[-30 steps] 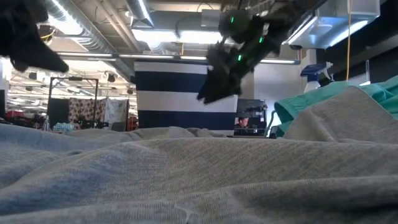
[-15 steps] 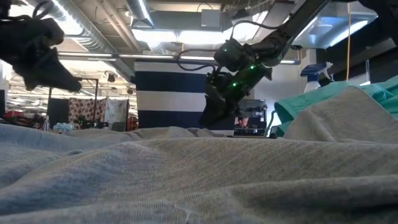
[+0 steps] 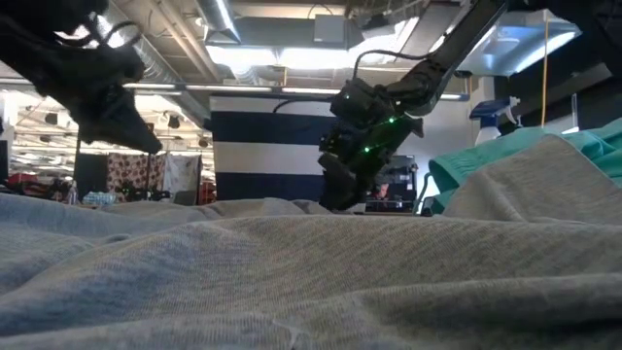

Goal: Fold Laundry from Bin

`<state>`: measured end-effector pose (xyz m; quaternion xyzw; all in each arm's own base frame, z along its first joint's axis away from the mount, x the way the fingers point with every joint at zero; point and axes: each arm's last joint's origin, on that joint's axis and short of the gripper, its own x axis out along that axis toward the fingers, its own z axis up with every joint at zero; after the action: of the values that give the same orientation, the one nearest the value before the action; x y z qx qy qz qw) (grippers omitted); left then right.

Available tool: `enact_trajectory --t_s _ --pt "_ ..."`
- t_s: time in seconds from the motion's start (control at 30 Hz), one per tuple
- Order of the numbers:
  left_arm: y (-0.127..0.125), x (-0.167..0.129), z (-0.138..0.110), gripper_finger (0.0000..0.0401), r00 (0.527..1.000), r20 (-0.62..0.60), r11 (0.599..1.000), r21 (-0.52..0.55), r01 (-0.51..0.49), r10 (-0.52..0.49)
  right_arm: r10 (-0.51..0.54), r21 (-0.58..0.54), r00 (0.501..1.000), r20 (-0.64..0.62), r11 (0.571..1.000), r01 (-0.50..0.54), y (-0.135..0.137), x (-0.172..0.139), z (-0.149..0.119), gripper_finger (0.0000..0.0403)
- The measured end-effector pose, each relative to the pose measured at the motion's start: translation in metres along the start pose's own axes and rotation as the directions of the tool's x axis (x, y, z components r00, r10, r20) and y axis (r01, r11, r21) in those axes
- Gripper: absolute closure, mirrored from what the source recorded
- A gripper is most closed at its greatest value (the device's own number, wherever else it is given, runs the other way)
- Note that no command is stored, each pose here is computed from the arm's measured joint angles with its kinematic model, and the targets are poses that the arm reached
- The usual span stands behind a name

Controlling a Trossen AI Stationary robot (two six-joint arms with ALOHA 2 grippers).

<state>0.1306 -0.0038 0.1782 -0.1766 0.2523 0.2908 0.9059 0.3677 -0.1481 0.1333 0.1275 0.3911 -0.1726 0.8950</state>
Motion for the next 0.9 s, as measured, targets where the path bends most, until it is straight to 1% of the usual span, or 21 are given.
enact_trajectory --t_s 0.03,0.1,0.17,0.23,0.27,0.3,0.4,0.5,0.6,0.73,0.9 --pt "-0.001 0.003 0.002 0.0346 1.000 0.004 1.000 0.007 0.008 -0.008 0.001 -0.013 1.000 0.000 1.000 -0.001 0.000 0.002 0.001 0.0215" --pt "-0.002 0.007 0.006 0.0346 1.000 0.011 1.000 0.023 0.021 -0.021 0.007 -0.027 1.000 0.008 1.000 -0.007 0.000 0.003 0.002 0.0248" --pt "-0.004 0.012 0.009 0.0346 0.999 0.025 0.999 0.038 0.027 -0.028 0.012 -0.046 1.000 0.023 0.999 -0.011 0.001 0.001 0.007 0.0299" --pt "-0.003 0.015 0.010 0.0346 1.000 0.019 0.998 0.054 0.019 -0.020 0.021 -0.053 0.999 0.031 0.998 -0.020 0.001 0.000 0.013 0.0360" --pt "-0.003 0.016 0.010 0.0346 1.000 0.021 0.998 0.055 0.022 -0.023 0.029 -0.062 0.999 0.040 0.998 -0.027 0.002 -0.002 0.017 0.0380" --pt "-0.003 0.017 0.010 0.0346 1.000 0.014 0.998 0.057 0.020 -0.021 0.031 -0.072 0.998 0.051 0.997 -0.027 0.003 -0.004 0.022 0.0389" --pt "-0.002 0.019 0.010 0.0346 1.000 -0.004 0.998 0.061 0.025 -0.025 0.024 -0.075 0.997 0.076 0.997 -0.018 0.005 -0.011 0.038 0.0385" --pt "-0.002 0.019 0.010 0.0346 0.999 -0.010 0.998 0.055 0.039 -0.038 0.001 -0.105 0.997 0.076 0.994 0.007 0.011 -0.023 0.051 0.0396" --pt "-0.002 0.019 0.010 0.0346 0.999 -0.010 0.998 0.054 0.038 -0.038 -0.079 -0.139 0.994 0.076 0.986 0.089 0.018 -0.040 0.060 0.0394" --pt "-0.002 0.019 0.010 0.0346 0.999 -0.011 0.998 0.059 0.038 -0.037 -0.185 -0.169 0.980 0.073 0.966 0.195 0.023 -0.066 0.065 0.0399" --pt "-0.002 0.019 0.010 0.0346 0.999 -0.010 0.998 0.059 0.038 -0.037 -0.317 -0.139 0.946 0.074 0.936 0.324 0.017 -0.091 0.068 0.0399"
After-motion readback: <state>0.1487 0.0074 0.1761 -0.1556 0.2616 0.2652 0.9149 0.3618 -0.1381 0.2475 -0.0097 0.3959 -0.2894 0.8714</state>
